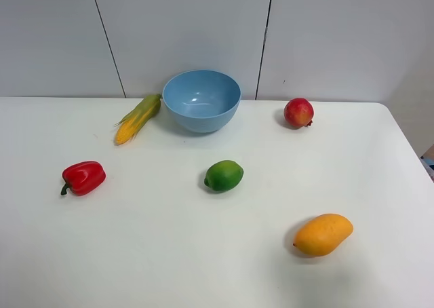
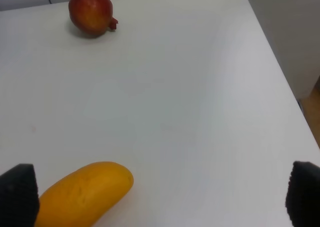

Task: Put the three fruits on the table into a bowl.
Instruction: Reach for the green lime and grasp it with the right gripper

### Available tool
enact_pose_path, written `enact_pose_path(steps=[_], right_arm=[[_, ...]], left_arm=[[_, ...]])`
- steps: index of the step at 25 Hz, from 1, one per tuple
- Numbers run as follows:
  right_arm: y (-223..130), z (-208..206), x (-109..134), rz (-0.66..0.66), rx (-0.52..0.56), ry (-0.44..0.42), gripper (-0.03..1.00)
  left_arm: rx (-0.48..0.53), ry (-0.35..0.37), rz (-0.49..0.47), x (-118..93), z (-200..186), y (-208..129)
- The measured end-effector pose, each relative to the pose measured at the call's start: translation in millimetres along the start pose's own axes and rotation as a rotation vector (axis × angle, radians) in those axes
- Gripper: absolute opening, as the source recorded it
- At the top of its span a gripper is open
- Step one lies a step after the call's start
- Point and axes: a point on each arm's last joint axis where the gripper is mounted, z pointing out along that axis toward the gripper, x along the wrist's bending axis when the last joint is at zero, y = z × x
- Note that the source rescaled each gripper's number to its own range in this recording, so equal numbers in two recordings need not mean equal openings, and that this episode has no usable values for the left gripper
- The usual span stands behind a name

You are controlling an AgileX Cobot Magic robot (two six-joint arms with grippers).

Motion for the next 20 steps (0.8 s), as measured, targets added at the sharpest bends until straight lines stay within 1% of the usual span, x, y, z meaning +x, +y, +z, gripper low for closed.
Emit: enact_pose_path(steps=[14,17,20], right_arm=[[0,0,1,0.009,-0.001,0.012,1.0],[6,3,5,0.03,0.02,0.055,1.0],[34,16,12,0.01,0.08,0.132,1.0]], left_arm=[[0.0,0.0,0.0,0,0,0],[0.0,0.0,0.0,0,0,0],[0.0,0.0,0.0,0,0,0]])
